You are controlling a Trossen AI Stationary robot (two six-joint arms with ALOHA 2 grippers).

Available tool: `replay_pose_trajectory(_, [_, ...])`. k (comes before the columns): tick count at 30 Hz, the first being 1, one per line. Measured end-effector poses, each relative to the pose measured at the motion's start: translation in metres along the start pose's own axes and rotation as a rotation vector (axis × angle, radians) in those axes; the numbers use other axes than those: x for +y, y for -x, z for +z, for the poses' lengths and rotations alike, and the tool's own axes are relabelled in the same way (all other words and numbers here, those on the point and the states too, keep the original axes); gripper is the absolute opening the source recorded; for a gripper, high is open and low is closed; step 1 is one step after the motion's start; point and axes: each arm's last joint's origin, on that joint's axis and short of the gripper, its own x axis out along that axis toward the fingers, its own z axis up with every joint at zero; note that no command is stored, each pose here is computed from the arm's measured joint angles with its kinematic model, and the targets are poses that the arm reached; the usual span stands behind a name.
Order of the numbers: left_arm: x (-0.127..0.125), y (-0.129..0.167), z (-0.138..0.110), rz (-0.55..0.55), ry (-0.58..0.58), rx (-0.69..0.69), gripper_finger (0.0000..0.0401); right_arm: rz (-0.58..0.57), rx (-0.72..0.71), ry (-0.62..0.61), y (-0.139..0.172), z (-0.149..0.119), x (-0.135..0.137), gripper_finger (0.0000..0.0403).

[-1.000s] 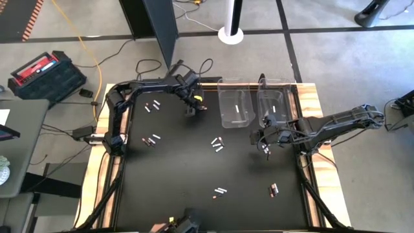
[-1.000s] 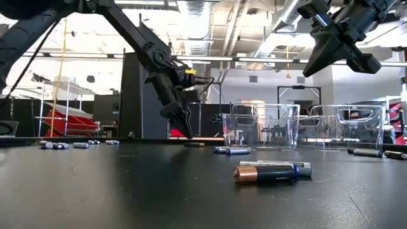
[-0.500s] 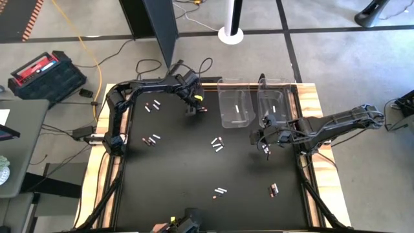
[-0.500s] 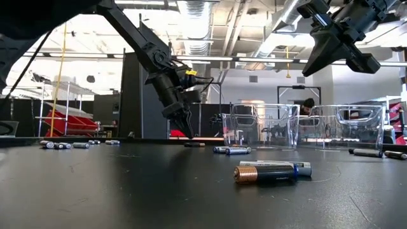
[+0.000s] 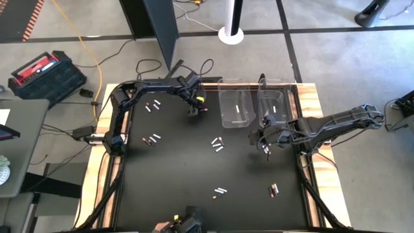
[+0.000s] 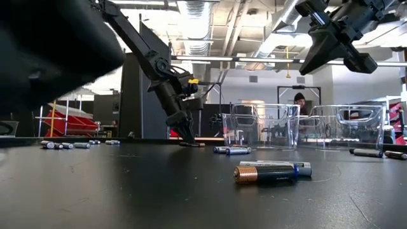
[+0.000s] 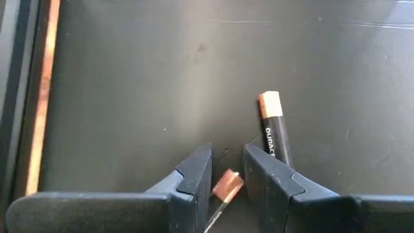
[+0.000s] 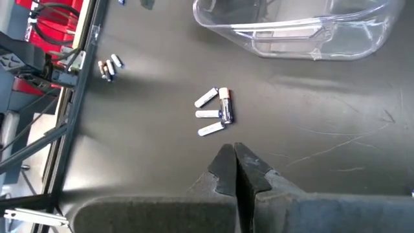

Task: Sort batteries
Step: Move the left transparent bin beside the right transparent bin

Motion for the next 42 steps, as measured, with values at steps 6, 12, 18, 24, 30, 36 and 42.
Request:
replay_pose_trajectory(6, [0.000, -0.001, 0.000, 0.013, 0.014, 0.011, 0.0086, -0.004, 0.001, 0.002, -0.004, -0.001, 0.001, 0.0009])
replay_pose_trajectory(12, [0.000, -0.002, -0.001, 0.016, 0.022, 0.017, 0.0086, -0.006, 0.002, 0.004, -0.004, -0.002, 0.001, 0.0009])
replay_pose_trajectory(18, [0.000, 0.001, 0.000, 0.034, 0.000, 0.027, 0.0060, -0.006, 0.002, 0.007, -0.004, -0.002, 0.001, 0.0009])
replay_pose_trajectory(24, [0.004, 0.006, 0.007, 0.045, -0.018, 0.038, 0.0005, -0.003, 0.002, 0.021, -0.004, -0.002, 0.001, 0.0009])
replay_pose_trajectory(30, [0.009, 0.011, 0.015, 0.065, -0.014, 0.043, 0.0002, -0.003, 0.002, 0.022, -0.004, -0.002, 0.001, 0.0009])
replay_pose_trajectory(36, [0.013, 0.017, 0.019, 0.101, -0.035, 0.074, 0.0006, -0.003, 0.002, 0.029, -0.004, -0.002, 0.001, 0.0009])
replay_pose_trajectory(42, [0.019, 0.025, 0.029, 0.159, -0.005, 0.063, 0.0030, -0.003, 0.002, 0.030, -0.004, -0.002, 0.001, 0.0009])
